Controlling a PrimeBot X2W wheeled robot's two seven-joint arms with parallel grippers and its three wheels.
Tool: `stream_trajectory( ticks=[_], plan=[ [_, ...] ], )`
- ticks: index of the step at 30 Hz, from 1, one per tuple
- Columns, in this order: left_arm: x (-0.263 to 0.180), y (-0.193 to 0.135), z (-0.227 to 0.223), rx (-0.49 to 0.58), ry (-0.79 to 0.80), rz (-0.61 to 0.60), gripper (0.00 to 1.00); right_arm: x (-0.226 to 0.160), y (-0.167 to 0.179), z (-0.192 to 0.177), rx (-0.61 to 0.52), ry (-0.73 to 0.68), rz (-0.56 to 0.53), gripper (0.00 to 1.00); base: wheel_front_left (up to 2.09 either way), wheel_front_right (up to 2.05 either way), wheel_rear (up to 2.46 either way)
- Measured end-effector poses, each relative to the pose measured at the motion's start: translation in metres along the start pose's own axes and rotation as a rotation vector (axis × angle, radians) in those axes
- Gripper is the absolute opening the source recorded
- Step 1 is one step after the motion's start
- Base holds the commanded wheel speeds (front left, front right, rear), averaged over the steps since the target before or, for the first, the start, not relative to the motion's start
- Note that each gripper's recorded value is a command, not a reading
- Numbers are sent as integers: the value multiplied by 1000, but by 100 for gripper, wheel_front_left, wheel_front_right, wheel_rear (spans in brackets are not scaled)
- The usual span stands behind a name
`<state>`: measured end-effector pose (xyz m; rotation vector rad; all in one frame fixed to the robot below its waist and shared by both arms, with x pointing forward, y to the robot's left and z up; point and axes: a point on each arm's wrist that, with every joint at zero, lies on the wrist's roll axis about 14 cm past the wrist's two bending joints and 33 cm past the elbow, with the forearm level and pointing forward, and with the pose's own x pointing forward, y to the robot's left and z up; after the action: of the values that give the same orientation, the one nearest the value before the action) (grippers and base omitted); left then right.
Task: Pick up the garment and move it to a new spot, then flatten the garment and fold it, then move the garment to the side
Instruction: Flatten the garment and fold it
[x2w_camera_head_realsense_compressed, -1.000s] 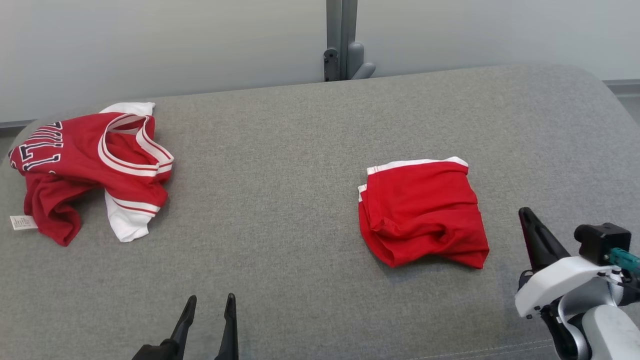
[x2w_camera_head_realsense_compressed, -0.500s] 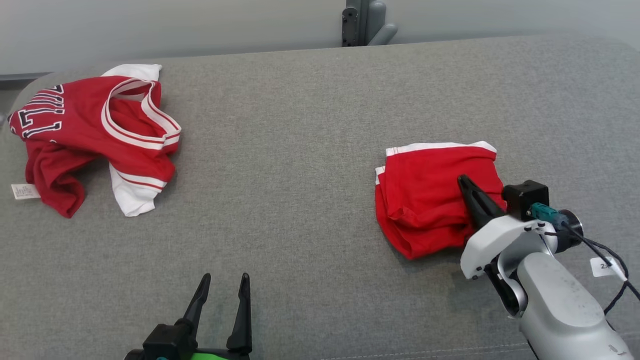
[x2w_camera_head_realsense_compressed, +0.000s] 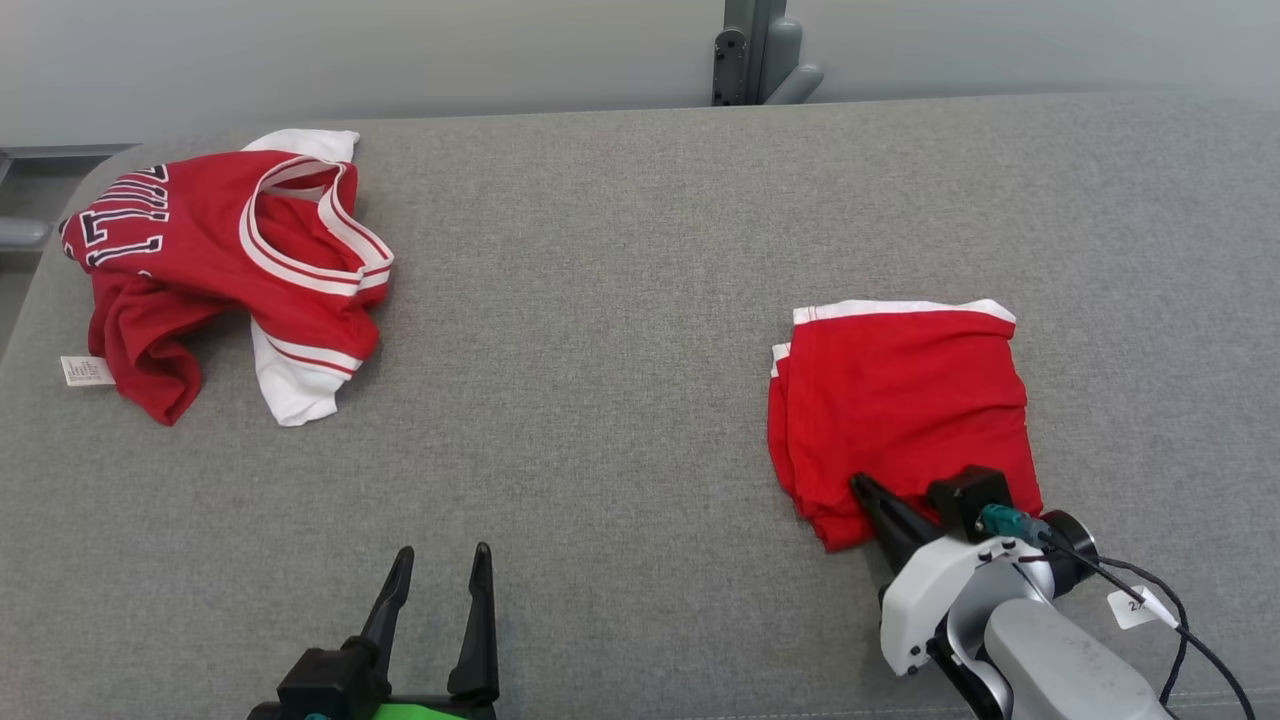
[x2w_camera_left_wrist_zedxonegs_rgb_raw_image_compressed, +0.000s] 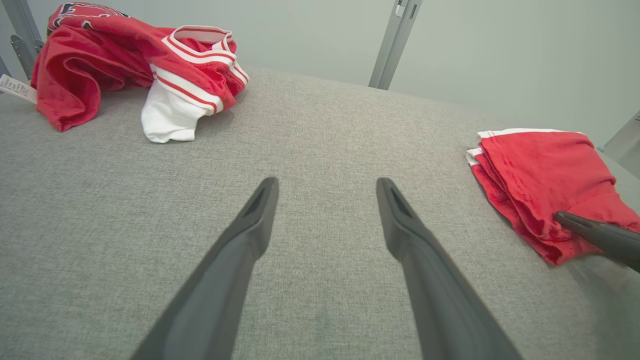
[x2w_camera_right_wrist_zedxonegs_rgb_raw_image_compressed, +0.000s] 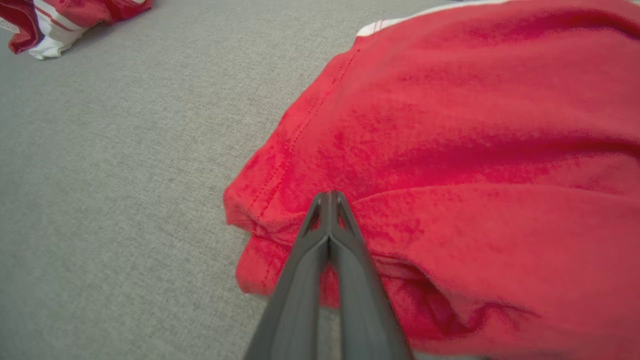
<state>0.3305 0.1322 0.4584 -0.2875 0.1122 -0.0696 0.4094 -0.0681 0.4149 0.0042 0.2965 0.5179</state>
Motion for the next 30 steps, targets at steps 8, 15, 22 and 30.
stream_trajectory(
  ticks=[8, 15, 22, 30],
  plan=[
    [0, 3, 4, -8, -17, 12, 100, 0, 24, -20, 29, 58, 45, 0, 0, 0, 0],
    [-7, 8, 7, -15, -32, 32, 100, -1, 24, 3, 58, -13, 36, 0, 0, 0, 0],
    [-17, 12, 16, 25, -64, 33, 100, -41, -16, 53, 74, -222, -77, 98, 0, 0, 0],
    [-21, 18, 37, 111, -128, 16, 100, -118, -75, 77, 34, -382, -330, 100, 0, 0, 0]
  ],
)
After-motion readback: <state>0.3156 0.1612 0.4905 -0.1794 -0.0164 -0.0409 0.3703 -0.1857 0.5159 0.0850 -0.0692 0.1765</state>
